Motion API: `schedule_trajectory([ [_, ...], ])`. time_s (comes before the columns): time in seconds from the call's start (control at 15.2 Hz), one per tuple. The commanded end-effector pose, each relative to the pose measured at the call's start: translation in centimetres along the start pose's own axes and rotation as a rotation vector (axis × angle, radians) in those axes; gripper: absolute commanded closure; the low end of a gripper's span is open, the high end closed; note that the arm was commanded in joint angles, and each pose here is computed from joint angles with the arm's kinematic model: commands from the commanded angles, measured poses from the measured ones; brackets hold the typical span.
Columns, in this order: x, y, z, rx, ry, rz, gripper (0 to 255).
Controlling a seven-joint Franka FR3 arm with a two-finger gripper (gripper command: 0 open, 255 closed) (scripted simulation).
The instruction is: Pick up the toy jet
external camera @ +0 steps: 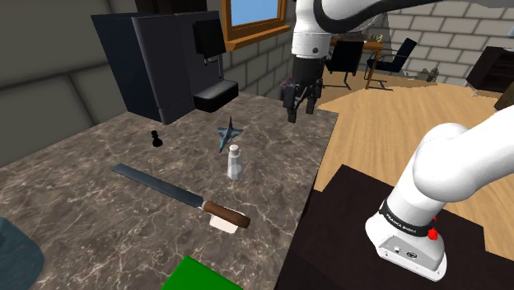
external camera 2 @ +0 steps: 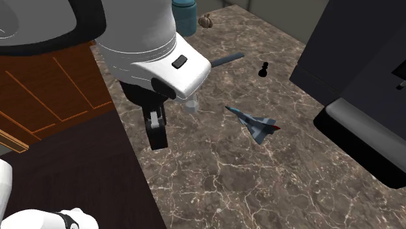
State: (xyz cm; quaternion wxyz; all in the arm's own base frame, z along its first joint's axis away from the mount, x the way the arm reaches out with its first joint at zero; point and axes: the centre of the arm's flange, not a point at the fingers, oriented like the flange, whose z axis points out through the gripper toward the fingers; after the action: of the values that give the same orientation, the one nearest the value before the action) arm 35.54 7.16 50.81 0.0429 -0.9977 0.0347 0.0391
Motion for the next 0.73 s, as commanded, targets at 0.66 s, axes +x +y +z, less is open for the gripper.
schedule_trajectory([
  [0.66,11.4,-4.8,6.6,0.063,0.109,0.396,0],
])
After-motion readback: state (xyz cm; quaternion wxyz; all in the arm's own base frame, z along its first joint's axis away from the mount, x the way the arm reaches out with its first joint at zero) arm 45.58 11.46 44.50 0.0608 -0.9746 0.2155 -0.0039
